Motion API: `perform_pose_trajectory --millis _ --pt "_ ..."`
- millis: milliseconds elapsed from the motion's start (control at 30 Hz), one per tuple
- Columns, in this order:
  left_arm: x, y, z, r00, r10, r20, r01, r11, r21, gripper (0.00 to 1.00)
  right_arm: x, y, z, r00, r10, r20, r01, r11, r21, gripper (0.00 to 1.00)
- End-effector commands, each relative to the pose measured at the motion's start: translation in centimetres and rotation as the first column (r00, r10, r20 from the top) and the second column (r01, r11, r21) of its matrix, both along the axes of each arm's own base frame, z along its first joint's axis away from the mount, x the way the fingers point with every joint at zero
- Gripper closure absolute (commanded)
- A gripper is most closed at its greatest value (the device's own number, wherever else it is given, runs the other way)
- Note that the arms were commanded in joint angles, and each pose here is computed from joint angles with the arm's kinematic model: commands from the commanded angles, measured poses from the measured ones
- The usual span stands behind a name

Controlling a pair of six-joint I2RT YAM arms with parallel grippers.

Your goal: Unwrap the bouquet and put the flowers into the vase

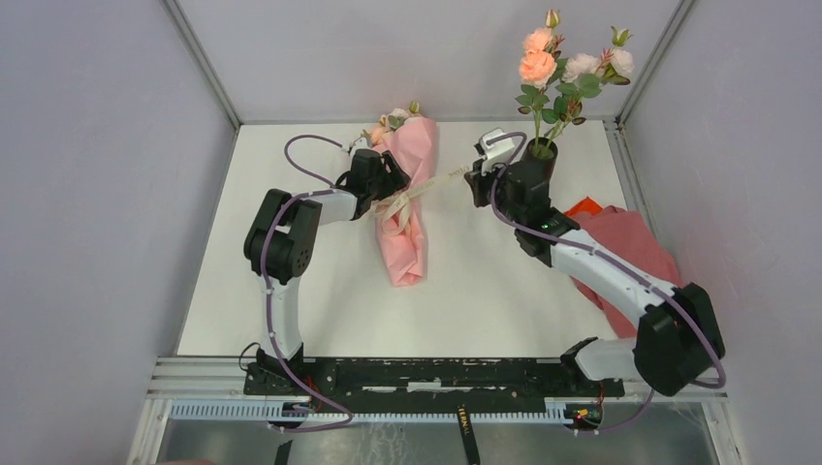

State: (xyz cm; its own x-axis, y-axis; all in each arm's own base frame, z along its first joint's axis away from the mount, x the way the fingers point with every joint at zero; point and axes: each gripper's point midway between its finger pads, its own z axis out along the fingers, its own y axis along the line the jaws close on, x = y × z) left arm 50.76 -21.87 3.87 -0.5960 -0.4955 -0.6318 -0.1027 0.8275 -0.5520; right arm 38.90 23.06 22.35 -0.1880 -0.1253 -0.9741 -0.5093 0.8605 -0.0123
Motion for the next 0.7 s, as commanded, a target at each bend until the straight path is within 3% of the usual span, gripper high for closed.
perform_pose_trajectory --millis 0,333,400,533,667 --pt "-3.9 2.5 -5.3 0.978 0.045 -0.202 -0.032 0.997 0.069 0.20 -1.4 -3.5 4.2 0.989 -0.109 0.101 0.108 0.994 0.018 1.00" --pt "-3.9 2.4 -5.1 0.981 0.041 -0.190 -0.031 0.998 0.055 0.20 -5.5 -9.4 13.2 0.926 -0.254 0.280 0.253 0.967 0.040 1.00" --pt "-3.7 2.5 -4.8 0.983 0.043 -0.177 -0.030 0.997 0.072 0.19 -5.6 -9.2 12.9 0.930 -0.239 0.279 0.238 0.971 0.037 1.00" --pt "-3.4 3.0 -2.1 0.994 0.049 -0.096 -0.033 0.986 0.164 0.01 -4.9 -6.8 10.4 0.965 -0.139 0.225 0.141 0.990 0.006 1.00" --pt "-3.5 5.3 3.2 0.993 0.109 0.044 -0.118 0.930 0.347 0.00 -4.2 -4.3 7.5 0.987 -0.048 0.154 0.049 0.999 -0.001 1.00"
